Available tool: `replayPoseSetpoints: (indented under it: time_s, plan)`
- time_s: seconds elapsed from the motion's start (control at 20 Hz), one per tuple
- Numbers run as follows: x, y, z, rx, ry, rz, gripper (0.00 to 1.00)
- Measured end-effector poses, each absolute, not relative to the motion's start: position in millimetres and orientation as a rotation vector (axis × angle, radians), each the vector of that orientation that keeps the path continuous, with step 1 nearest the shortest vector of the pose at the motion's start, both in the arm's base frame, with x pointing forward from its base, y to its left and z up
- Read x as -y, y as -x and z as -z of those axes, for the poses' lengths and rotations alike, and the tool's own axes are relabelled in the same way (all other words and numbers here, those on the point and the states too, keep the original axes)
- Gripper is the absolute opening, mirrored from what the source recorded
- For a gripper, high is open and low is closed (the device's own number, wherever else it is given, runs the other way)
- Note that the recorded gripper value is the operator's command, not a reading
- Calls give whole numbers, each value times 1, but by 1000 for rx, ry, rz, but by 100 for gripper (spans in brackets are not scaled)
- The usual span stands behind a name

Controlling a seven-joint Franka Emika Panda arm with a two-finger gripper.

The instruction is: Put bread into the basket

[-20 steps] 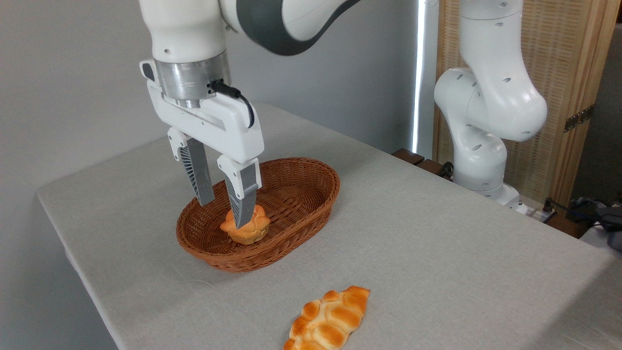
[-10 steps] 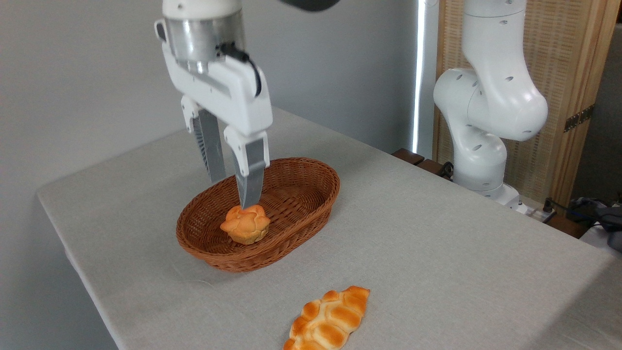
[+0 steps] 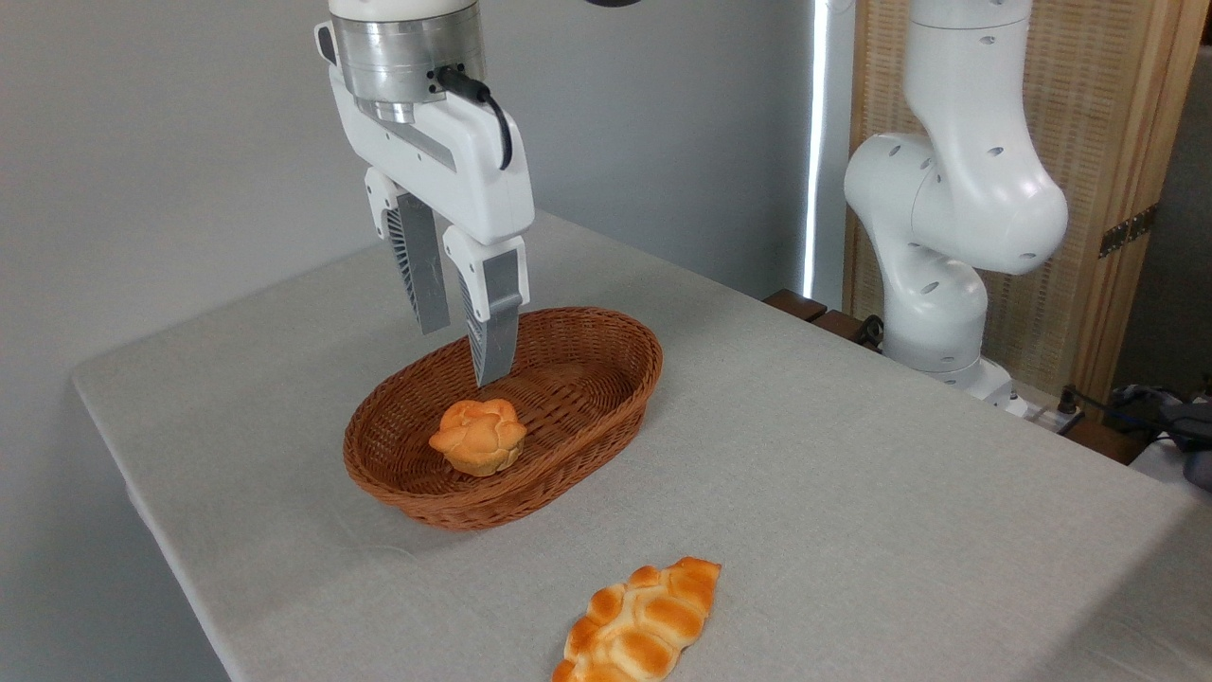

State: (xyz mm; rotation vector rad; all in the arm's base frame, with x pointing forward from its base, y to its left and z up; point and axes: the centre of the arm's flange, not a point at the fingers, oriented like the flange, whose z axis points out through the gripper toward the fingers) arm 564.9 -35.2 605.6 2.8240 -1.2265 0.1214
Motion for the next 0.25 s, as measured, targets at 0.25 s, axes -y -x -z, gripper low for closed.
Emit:
replayPoseSetpoints:
  time_s: [0.25]
  plan:
    - [40,-563,-599,1234,-2816,-102,100]
